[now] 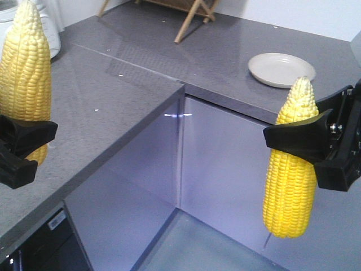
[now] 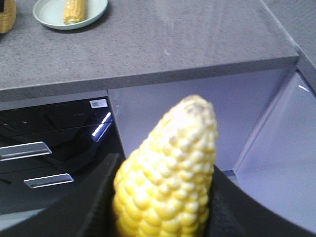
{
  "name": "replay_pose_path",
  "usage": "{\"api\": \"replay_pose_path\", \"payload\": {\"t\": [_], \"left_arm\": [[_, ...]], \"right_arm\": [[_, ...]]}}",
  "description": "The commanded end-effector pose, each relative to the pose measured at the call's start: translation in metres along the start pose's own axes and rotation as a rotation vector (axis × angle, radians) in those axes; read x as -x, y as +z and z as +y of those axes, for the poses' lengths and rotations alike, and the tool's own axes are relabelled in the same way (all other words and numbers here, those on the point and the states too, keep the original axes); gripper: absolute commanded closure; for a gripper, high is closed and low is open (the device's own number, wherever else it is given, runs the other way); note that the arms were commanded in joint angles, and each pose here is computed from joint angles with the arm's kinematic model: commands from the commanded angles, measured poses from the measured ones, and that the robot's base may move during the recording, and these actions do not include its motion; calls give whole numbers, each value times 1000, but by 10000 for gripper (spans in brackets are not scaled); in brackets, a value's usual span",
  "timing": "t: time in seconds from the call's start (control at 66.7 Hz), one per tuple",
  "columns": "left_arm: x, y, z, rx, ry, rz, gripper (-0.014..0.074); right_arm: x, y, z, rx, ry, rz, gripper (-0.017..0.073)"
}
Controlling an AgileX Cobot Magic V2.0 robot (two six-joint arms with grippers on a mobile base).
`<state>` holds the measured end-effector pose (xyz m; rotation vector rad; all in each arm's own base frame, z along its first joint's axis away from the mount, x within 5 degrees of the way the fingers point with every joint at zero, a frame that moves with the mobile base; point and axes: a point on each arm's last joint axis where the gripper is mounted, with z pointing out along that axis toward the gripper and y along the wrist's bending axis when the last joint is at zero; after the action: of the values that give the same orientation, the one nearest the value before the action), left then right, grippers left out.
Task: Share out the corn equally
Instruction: 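Turn the base away from the pot toward the other counter, then drive the base toward the empty cream and green plates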
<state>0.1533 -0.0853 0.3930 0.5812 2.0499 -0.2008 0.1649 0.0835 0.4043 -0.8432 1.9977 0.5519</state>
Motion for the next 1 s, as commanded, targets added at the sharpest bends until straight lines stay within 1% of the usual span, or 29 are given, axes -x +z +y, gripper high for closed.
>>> {"api": "replay_pose_path", "payload": {"t": [0.0,0.989], "left_arm": [[12,-8,1,1,-4,-97,277],[12,-8,1,1,-4,-97,277]], "right_arm": [[12,-8,2,-16,-3,-86,402],[12,-8,2,-16,-3,-86,402]]}}
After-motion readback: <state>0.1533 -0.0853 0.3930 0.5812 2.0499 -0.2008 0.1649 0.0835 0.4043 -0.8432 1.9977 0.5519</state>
